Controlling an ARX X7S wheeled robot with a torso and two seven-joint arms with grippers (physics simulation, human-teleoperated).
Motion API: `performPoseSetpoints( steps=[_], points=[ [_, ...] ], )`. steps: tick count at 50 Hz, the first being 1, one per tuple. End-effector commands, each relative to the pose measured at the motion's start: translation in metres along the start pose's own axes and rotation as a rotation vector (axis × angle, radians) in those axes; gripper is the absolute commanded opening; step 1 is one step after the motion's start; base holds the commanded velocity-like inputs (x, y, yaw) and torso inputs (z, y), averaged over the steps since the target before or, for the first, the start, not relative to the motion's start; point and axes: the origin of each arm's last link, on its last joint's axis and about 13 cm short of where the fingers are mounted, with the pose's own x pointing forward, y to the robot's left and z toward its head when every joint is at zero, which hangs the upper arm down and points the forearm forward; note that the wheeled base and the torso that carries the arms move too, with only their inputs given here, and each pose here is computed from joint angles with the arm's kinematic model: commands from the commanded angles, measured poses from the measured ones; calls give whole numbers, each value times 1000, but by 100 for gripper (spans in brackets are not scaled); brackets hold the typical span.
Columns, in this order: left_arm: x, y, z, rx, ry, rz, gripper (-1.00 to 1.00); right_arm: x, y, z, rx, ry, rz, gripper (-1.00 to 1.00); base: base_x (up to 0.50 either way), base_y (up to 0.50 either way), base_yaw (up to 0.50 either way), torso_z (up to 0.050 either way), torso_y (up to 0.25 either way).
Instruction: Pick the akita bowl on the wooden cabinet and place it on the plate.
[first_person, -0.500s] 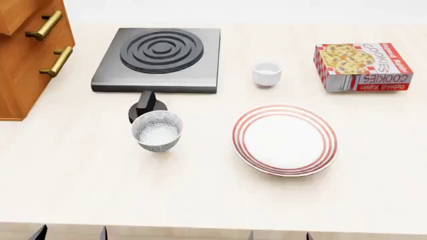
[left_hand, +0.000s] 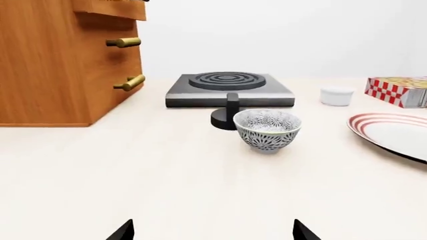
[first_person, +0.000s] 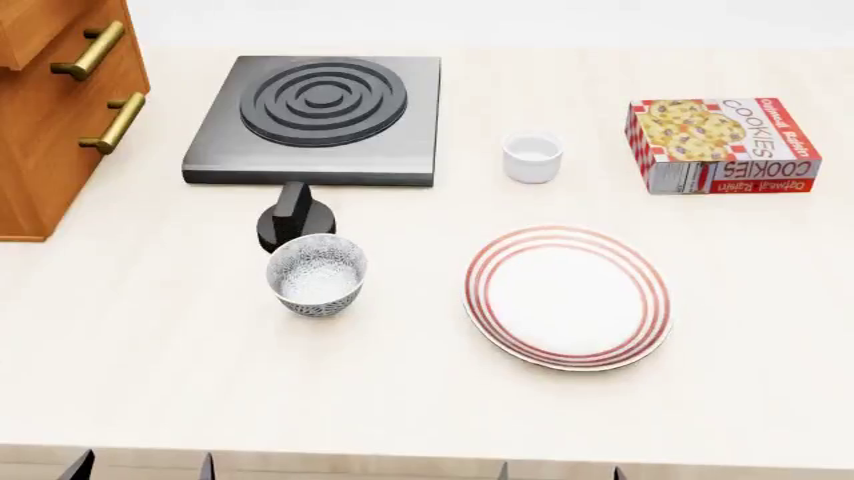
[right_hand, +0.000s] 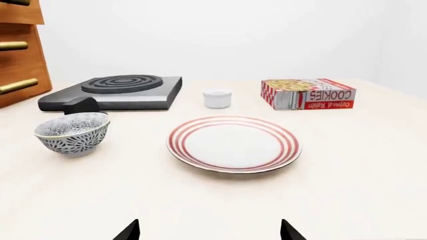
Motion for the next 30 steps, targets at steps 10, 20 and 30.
performPoseSetpoints(
  steps=[10,20,30],
  points=[
    [-1,-2,0,39,0,4,100,-1,0,1,-11,-1,7,100,0,0,0,0,0],
    [3,-4,-2,118,59,39,100,-1,0,1,-12,-7,11,100,0,0,0,0,0],
    [-1,-4,0,144,48,80,100,-6,2,9,-18,-99,11,100,0,0,0,0,0]
  ],
)
